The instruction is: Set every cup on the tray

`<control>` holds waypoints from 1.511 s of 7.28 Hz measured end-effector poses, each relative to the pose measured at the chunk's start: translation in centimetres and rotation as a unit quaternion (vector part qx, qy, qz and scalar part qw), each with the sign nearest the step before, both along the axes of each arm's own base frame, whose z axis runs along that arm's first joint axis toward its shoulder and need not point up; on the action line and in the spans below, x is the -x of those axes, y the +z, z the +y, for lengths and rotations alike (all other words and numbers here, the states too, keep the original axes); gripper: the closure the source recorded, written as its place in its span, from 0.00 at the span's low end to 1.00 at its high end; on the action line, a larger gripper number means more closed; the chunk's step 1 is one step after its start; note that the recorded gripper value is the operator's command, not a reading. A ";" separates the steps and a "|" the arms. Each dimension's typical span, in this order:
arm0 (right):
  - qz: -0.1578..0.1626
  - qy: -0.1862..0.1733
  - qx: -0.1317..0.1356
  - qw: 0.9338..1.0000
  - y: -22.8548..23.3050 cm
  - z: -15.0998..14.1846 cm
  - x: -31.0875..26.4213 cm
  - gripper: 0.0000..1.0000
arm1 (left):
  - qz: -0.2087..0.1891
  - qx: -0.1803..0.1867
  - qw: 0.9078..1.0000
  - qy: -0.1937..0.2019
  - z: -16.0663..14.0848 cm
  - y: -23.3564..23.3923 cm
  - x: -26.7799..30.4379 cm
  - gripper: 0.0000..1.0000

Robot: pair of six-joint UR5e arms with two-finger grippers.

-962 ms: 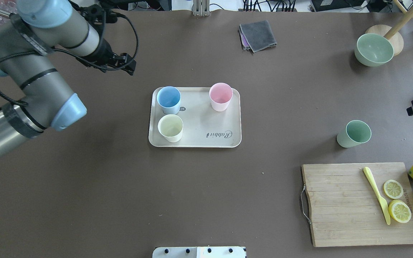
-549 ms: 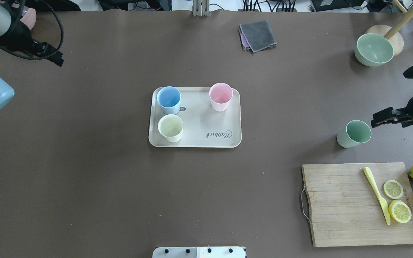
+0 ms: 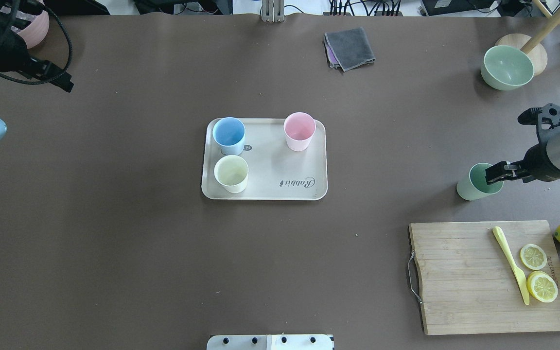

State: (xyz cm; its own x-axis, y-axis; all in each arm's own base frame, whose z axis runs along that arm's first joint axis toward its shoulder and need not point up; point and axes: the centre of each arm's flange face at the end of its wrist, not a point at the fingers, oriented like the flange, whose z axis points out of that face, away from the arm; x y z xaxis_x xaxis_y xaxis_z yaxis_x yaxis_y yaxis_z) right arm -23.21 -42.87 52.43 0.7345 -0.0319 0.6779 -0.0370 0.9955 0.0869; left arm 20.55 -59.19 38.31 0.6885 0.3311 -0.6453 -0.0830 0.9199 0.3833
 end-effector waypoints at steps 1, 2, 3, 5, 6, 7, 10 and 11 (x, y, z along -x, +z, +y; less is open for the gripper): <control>-0.002 0.002 0.001 1.000 0.3 0.2 0.6 1.00 | -0.001 0.000 1.000 0.000 0.0 0.1 0.0 0.02; -0.006 0.004 0.004 1.000 0.3 0.3 1.2 1.00 | -0.002 0.001 1.000 -0.001 0.0 0.2 0.0 0.02; -0.011 0.005 0.003 1.000 -0.2 0.2 1.8 1.00 | -0.002 0.001 1.000 0.000 -0.1 0.3 -0.1 0.02; -0.025 0.006 -0.005 1.000 -1.8 -0.5 2.6 1.00 | -0.003 0.002 1.000 0.001 -0.1 0.3 -0.3 0.02; -0.036 0.012 -0.007 0.999 -3.4 -1.2 3.3 1.00 | -0.003 0.003 1.000 0.001 -0.1 0.4 -0.4 0.02; -0.054 0.025 -0.003 0.998 -6.0 -2.4 4.4 1.00 | -0.003 0.004 1.000 0.001 -0.1 0.4 -0.5 0.02; -0.088 0.081 0.059 0.991 -18.0 -4.7 12.7 1.00 | -0.003 0.008 1.000 0.000 -0.1 0.6 -0.6 0.02; -0.089 0.098 0.074 0.988 -21.7 -4.0 16.7 1.00 | -0.004 0.009 1.000 0.000 -0.1 0.8 -0.7 0.02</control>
